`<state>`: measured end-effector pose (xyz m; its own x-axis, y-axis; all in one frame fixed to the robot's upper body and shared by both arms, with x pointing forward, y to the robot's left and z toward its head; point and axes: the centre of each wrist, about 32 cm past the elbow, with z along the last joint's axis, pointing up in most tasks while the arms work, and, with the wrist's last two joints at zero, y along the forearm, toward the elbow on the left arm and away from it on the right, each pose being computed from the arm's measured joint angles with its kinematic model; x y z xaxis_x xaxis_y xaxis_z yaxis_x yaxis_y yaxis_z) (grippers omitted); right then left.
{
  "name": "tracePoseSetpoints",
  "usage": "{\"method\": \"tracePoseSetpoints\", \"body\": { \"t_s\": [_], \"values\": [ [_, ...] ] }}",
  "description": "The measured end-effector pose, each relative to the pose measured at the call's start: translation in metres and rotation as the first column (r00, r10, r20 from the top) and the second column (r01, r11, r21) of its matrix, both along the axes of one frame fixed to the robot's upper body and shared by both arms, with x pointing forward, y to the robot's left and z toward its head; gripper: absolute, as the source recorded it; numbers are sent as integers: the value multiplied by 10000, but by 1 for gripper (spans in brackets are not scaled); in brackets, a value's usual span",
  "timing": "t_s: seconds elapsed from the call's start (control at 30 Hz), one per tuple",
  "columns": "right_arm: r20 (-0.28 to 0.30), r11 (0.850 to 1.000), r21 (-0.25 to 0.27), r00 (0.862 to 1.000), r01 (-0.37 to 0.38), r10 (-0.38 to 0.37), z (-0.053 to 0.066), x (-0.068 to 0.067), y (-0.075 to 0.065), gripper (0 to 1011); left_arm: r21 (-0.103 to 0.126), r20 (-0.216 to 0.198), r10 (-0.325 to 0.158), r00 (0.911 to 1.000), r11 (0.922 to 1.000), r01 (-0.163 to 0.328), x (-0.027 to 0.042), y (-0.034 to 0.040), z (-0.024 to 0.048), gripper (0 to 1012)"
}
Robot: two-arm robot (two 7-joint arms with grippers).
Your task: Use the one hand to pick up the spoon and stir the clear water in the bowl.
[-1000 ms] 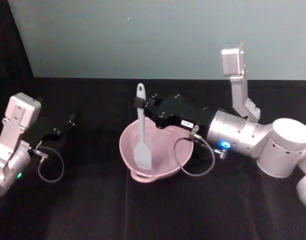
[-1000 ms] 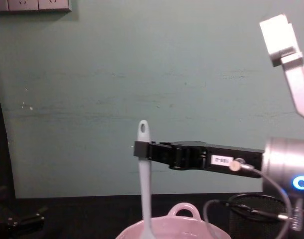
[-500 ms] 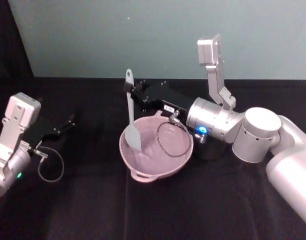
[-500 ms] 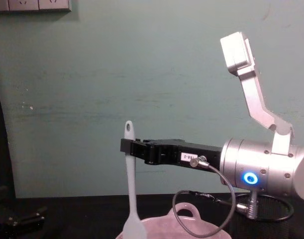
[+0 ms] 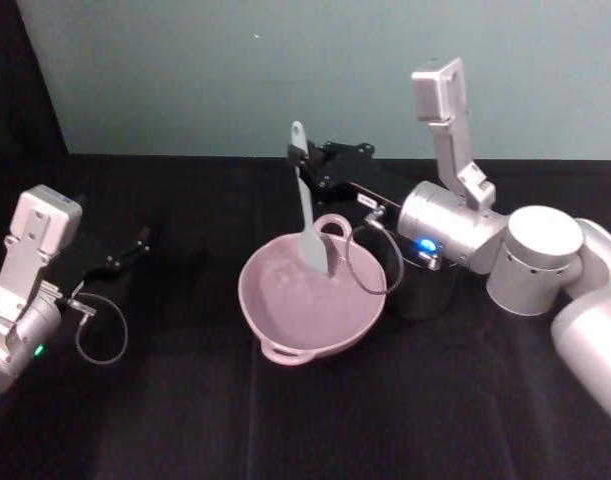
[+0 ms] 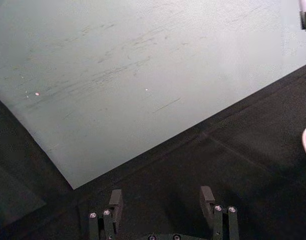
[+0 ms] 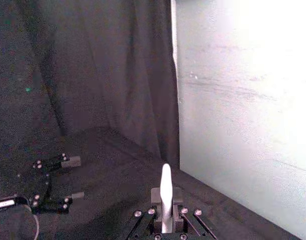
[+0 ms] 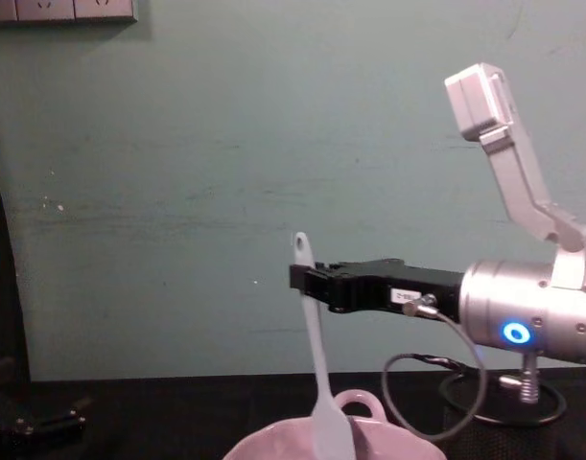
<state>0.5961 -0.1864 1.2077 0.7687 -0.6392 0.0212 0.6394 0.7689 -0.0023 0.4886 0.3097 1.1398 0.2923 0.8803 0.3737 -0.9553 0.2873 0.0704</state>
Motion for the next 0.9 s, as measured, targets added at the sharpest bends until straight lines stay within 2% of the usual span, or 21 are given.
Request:
{"method": "tracePoseSetpoints", "body": {
  "t_s": [0.23, 0.3, 0.33, 0.47, 0.67, 0.9],
  "values": [
    [-165, 9998, -178, 9999, -56, 53, 83, -121, -150, 123, 0, 1, -1, 10000, 10000, 1, 0, 0, 0, 1011],
    [-200, 9996, -116, 9995, -267, 265, 119, -221, -208, 123, 0, 0, -1, 10000, 10000, 1, 0, 0, 0, 1011],
    [-200, 9996, -116, 9995, -267, 265, 119, -221, -208, 123, 0, 1, 0, 10000, 10000, 0, 0, 0, 0, 1011],
    [-341, 9978, 105, 9973, -651, 654, 125, -377, -245, 123, 0, 0, -1, 10000, 10000, 1, 0, 0, 0, 1011],
    [-549, 9926, 387, 9916, -1152, 1172, 119, -493, -201, 123, 0, 0, -1, 10000, 10000, 1, 0, 0, 0, 1011],
    [-855, 9842, 545, 9812, -1686, 1729, 118, -462, -68, 123, 0, 2, 0, 10000, 10000, 0, 0, 0, 0, 1011]
  ]
}}
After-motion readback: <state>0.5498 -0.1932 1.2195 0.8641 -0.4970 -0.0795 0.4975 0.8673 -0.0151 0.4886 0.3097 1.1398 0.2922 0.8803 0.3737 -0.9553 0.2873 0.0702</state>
